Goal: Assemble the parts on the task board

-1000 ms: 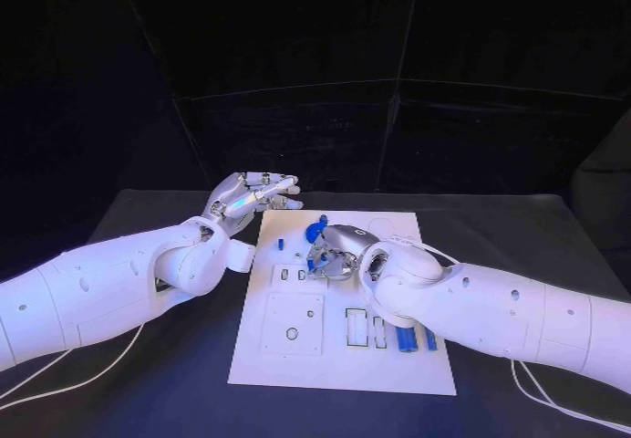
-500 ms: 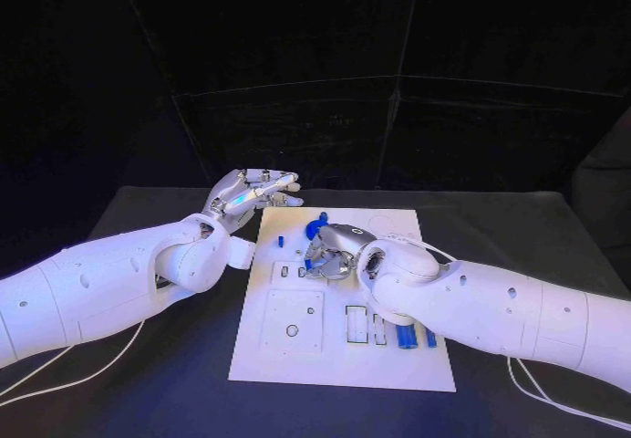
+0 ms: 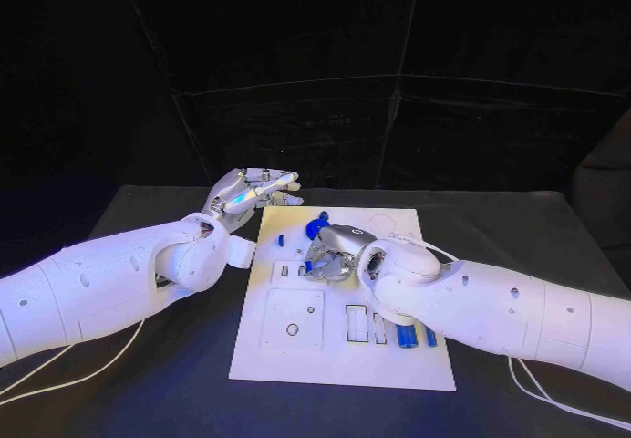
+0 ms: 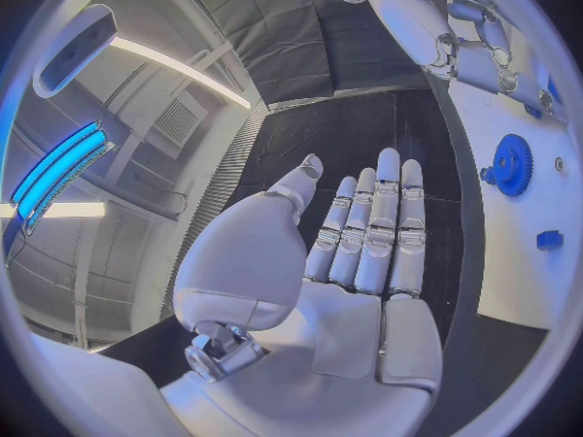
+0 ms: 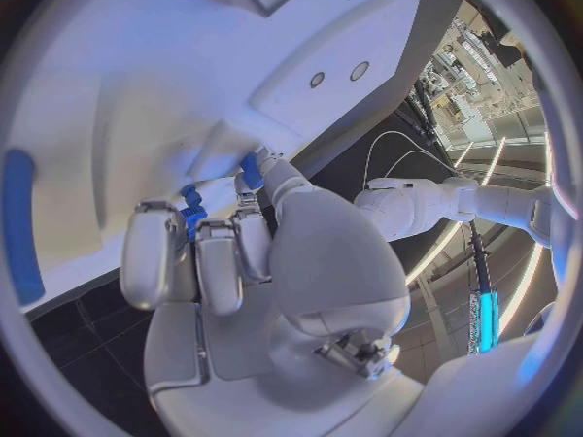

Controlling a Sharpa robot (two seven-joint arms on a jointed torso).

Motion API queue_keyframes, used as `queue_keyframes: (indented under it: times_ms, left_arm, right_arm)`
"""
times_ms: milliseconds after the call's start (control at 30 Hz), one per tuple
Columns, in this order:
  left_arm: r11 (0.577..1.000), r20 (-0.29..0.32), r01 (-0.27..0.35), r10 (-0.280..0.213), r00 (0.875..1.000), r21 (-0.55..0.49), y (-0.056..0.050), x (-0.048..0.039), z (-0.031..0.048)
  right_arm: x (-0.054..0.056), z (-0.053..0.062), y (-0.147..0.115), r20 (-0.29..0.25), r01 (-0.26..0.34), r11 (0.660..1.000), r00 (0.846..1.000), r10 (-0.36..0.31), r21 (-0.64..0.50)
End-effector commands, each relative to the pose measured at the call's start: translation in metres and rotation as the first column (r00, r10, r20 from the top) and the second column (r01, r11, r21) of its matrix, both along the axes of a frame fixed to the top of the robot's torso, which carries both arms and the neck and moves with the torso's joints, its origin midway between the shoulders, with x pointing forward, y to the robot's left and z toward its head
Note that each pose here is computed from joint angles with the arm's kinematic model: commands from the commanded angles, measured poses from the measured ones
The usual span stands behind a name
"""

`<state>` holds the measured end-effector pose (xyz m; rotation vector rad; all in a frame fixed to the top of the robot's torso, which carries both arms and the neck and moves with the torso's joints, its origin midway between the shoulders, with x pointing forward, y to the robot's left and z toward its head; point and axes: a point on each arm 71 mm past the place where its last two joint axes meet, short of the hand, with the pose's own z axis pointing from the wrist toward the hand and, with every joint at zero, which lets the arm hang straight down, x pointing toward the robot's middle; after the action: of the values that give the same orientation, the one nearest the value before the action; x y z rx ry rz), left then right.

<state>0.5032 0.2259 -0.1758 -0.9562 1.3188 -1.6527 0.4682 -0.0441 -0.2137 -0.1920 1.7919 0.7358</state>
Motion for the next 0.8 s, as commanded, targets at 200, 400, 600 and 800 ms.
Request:
queue_keyframes:
  times_ms: [200,400,600,800]
  left_arm:
    - [1.0,0.003,0.012,-0.012,1.0,-0.008,-0.0006,-0.0001,0.0012]
    - [1.0,0.003,0.013,-0.013,1.0,-0.008,-0.0006,-0.0001,0.0012]
    - [1.0,0.002,0.012,-0.012,1.0,-0.008,-0.0004,0.0,0.0011]
    - [1.0,0.001,0.012,-0.012,1.0,-0.007,-0.0004,0.0,0.001]
  right_arm:
    - [-0.0007,-0.0073,-0.0046,-0.023,0.011,0.998,1.0,-0.012,-0.06]
    - [-0.0004,-0.0066,-0.005,-0.012,0.017,0.998,1.0,-0.017,-0.054]
    - [-0.0004,-0.0053,-0.0041,0.006,0.018,0.999,1.0,-0.018,-0.041]
    - [-0.0003,-0.0046,-0.0036,0.015,0.021,0.999,1.0,-0.021,-0.034]
